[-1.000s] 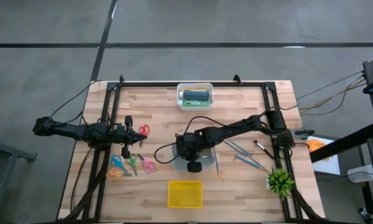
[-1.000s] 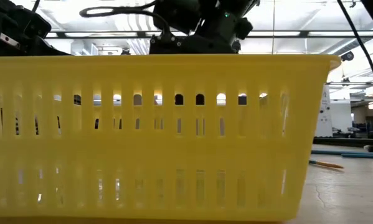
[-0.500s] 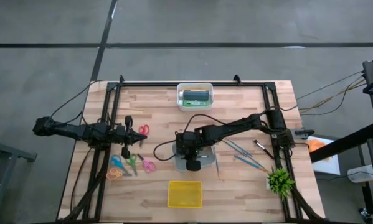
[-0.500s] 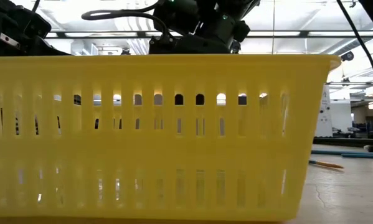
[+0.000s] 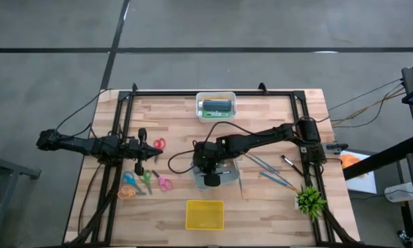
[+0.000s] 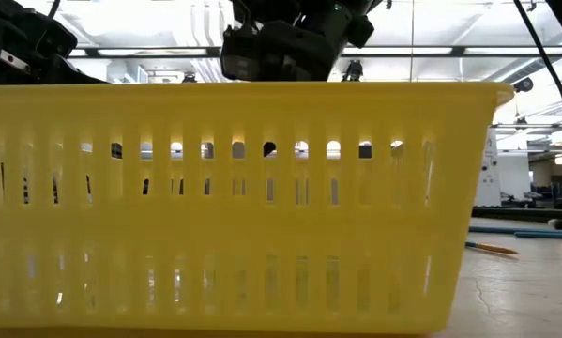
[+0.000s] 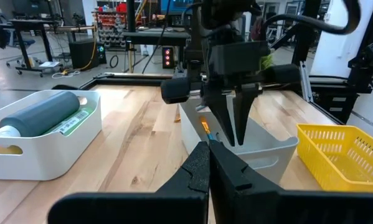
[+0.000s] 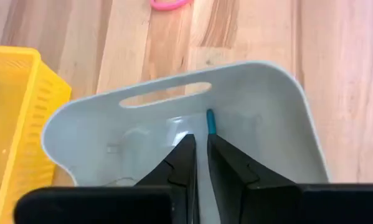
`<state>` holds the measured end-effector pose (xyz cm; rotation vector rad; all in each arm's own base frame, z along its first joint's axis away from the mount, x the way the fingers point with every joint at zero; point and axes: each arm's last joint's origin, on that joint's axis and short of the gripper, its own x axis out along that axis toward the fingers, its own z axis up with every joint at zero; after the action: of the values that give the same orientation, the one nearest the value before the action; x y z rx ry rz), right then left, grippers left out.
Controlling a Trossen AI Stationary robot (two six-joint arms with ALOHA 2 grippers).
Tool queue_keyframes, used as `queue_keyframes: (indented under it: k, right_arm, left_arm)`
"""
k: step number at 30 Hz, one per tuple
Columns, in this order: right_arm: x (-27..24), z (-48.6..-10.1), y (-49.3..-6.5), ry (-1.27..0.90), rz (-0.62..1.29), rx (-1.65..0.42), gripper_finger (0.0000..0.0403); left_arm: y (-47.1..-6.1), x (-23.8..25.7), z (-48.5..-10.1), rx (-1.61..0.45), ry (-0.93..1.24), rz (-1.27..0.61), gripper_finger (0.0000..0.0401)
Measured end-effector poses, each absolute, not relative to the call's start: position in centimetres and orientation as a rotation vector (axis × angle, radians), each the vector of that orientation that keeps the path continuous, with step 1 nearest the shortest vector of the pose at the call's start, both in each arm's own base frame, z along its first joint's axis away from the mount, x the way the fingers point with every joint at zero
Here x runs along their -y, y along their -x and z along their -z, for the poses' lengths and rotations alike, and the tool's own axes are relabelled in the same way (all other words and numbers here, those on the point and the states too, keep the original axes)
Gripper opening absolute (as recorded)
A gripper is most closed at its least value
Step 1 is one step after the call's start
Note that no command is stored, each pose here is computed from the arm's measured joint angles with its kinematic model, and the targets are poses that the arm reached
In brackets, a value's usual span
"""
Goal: Pick & Place Paint Supplies
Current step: Adjust the gray bin on the table
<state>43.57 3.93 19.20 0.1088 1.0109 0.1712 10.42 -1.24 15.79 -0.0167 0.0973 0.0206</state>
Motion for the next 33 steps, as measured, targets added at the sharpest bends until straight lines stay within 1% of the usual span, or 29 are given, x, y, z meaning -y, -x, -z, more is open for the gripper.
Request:
queue_keyframes:
  k: [3,9,14,18,26,29,33]
  right_arm:
    - [-3.7,-19.3,-43.8,-0.110,-0.116,-0.991,0.0040]
    - [-3.2,-19.5,-44.1,-0.117,-0.095,-0.948,0.0040]
    - [-2.7,-19.9,-44.6,-0.145,-0.007,-0.881,0.0040]
    - [-2.2,-20.0,-44.8,-0.166,0.016,-0.864,0.0040]
    - [-2.5,-20.2,-44.6,-0.115,-0.017,-0.870,0.0040]
    - [-2.8,-20.6,-44.4,-0.098,-0.083,-0.867,0.0040]
    - [-3.0,-20.2,-44.0,-0.114,-0.142,-0.915,0.0040]
  left_arm:
    - [-10.4,1.2,-15.8,-0.097,0.017,-0.020,0.0000]
    - [-10.4,1.2,-15.8,-0.097,0.017,-0.020,0.0000]
    - [-10.4,1.2,-15.8,-0.098,0.017,-0.020,0.0000]
    - [-10.4,1.2,-15.8,-0.097,0.017,-0.020,0.0000]
    - [-10.4,1.2,-15.8,-0.097,0.017,-0.021,0.0000]
    - [-10.4,1.2,-15.8,-0.097,0.017,-0.021,0.0000]
    - [-10.4,1.2,-15.8,-0.097,0.017,-0.021,0.0000]
